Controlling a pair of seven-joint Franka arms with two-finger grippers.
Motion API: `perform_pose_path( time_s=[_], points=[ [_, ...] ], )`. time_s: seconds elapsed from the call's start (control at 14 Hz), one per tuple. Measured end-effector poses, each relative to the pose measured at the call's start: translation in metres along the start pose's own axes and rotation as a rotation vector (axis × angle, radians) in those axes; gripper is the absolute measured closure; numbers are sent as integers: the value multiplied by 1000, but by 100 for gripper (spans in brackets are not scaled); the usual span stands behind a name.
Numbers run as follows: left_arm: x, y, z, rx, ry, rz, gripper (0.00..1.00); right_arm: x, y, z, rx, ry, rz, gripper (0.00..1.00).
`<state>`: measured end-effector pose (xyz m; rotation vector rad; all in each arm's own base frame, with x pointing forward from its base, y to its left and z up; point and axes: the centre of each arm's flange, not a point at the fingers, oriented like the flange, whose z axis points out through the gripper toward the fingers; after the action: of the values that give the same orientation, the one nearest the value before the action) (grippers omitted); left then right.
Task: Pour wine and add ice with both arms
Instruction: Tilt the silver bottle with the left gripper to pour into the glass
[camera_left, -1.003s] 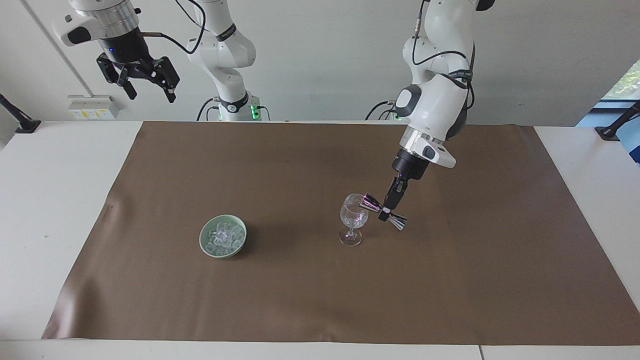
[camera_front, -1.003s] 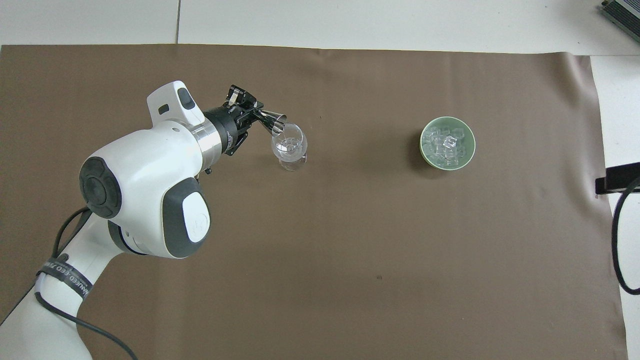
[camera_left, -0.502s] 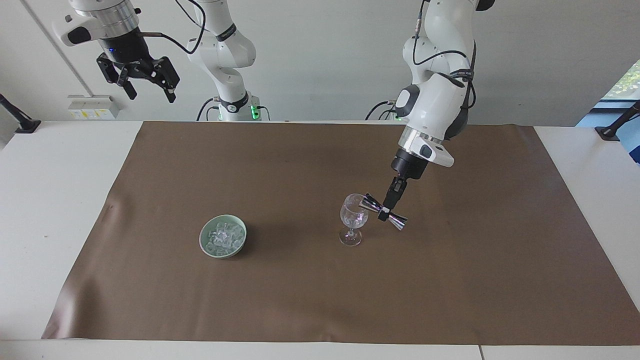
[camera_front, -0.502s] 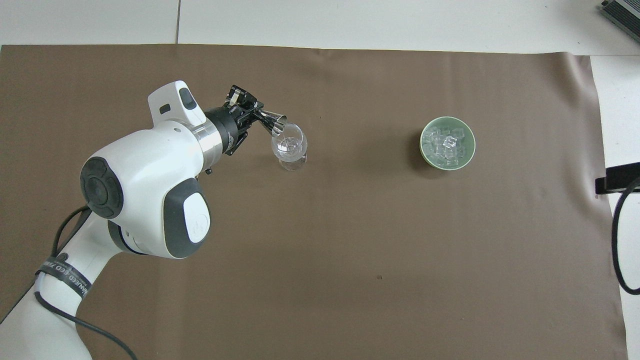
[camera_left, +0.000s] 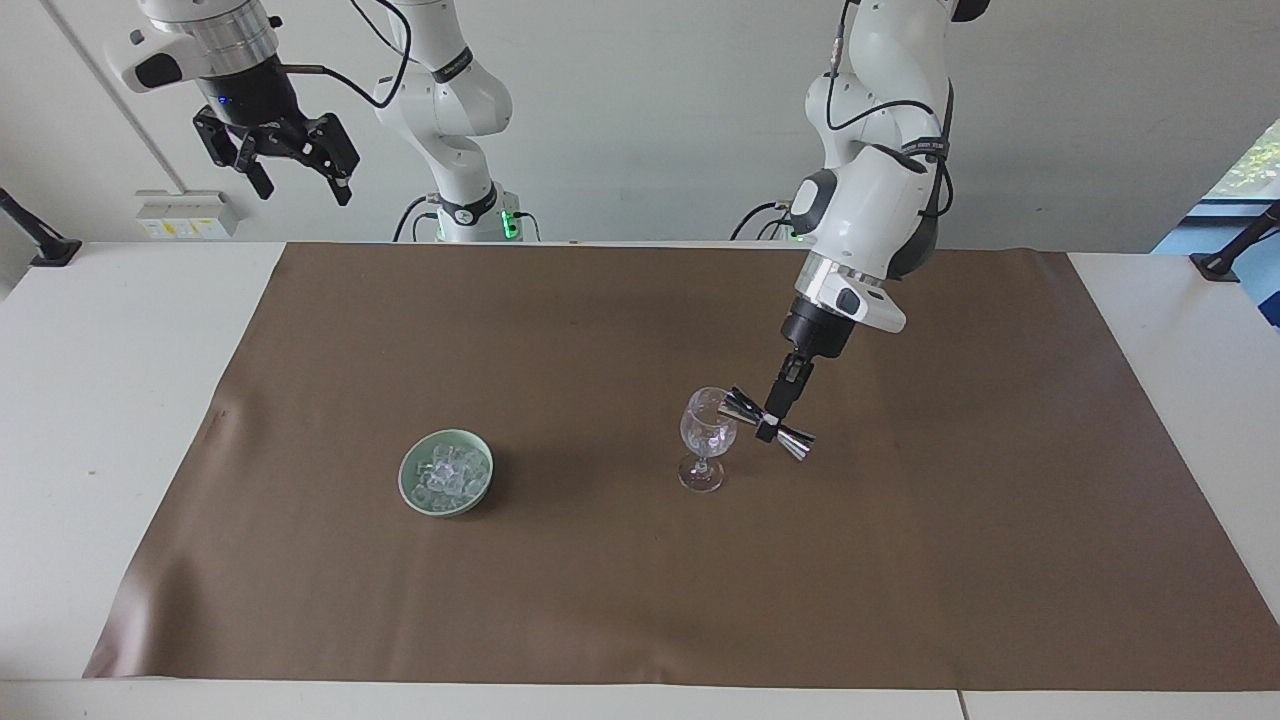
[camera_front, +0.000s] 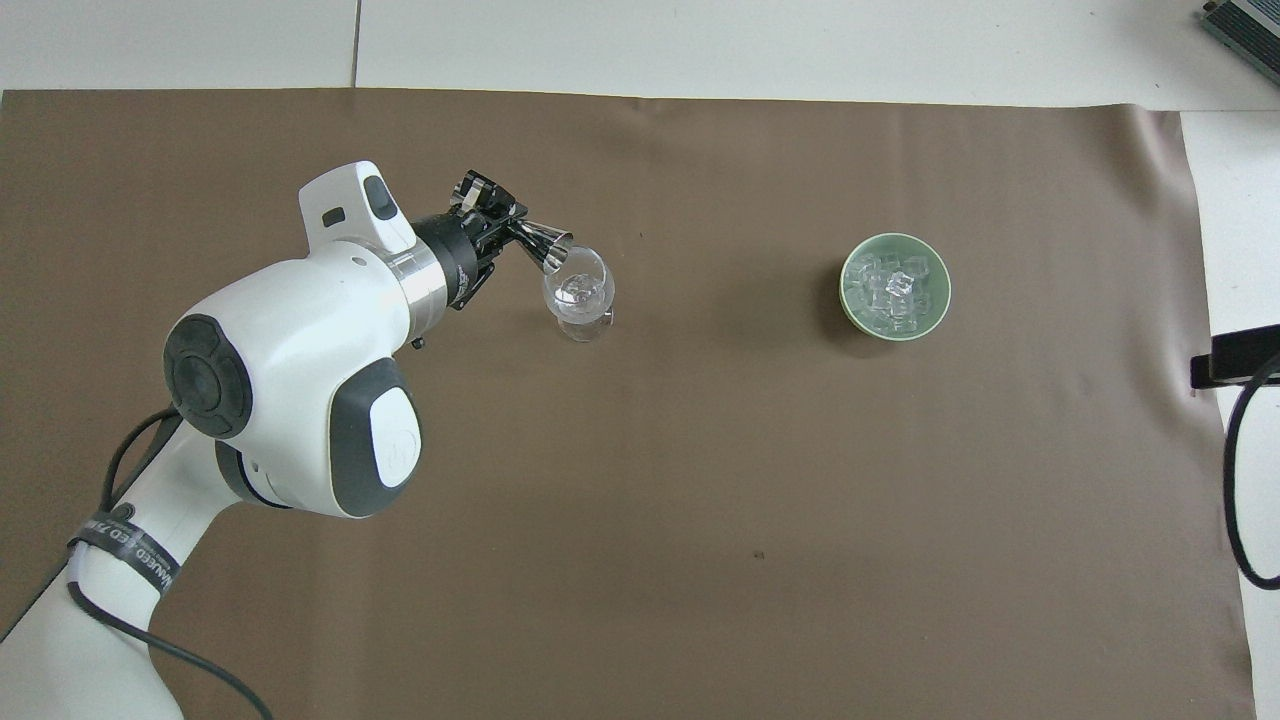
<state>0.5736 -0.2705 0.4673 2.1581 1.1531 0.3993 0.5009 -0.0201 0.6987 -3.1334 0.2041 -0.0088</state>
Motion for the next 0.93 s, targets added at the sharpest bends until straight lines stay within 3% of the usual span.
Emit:
perform_pose_path(
  time_s=[0.93],
  points=[
    [-3,1,0,2,12,47,78,0,0,0,0,0,0,0]
  ],
)
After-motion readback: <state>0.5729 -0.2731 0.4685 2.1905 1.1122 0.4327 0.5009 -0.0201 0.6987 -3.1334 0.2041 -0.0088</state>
